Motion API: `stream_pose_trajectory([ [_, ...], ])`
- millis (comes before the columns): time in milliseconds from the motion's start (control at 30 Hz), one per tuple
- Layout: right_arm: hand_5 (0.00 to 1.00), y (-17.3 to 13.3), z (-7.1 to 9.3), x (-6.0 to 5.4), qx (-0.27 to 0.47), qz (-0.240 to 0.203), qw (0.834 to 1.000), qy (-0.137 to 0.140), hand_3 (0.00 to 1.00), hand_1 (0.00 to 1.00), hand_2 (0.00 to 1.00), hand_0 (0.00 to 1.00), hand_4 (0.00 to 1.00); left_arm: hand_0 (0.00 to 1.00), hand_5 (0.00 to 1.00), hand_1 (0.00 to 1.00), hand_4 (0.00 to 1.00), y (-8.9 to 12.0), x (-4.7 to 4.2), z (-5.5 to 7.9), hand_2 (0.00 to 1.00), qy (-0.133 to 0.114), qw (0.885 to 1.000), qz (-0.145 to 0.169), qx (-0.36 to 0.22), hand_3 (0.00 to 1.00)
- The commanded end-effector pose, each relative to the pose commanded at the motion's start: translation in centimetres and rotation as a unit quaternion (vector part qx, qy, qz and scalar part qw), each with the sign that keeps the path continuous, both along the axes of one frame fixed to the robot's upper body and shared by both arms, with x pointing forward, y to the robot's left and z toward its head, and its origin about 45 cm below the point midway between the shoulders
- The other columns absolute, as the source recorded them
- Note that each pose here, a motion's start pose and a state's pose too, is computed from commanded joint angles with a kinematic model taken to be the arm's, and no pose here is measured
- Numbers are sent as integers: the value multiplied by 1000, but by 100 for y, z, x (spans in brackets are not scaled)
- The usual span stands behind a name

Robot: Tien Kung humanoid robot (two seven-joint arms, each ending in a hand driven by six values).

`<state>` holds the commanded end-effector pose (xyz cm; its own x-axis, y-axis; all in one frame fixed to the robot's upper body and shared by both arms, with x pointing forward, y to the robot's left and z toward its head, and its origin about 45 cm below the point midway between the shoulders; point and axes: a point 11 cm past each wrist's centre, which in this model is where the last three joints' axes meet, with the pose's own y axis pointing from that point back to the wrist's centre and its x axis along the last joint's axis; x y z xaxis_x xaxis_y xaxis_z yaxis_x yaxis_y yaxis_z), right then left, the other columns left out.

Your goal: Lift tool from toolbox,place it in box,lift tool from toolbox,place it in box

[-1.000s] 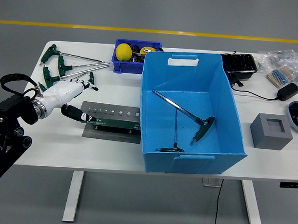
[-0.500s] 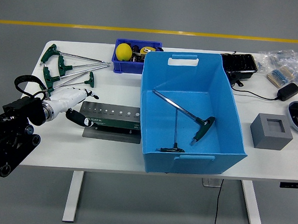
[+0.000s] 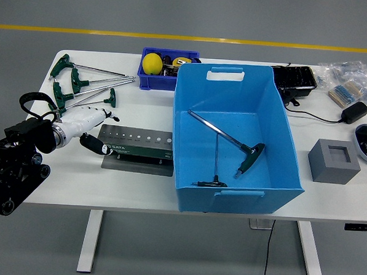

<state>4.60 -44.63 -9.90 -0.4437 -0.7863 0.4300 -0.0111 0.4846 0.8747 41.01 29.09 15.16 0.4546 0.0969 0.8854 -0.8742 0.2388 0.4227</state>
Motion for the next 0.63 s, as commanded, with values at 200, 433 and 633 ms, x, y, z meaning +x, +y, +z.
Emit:
stream_pose_trajectory([
  [200,688,3,-2,-11,0,0,1000,2,553,671,725,693,785,943,443,914,998,4,-2,-12,929,2,1000,-1,5,826],
  [433,688,9,-7,-32,1,0,1000,4,553,670,725,694,785,942,446,913,998,27,-4,-5,930,-1,1000,5,-7,830],
  [633,688,18,-13,-51,1,1,1000,7,553,670,725,694,785,942,446,913,998,39,-20,-27,930,2,1000,4,-3,830],
])
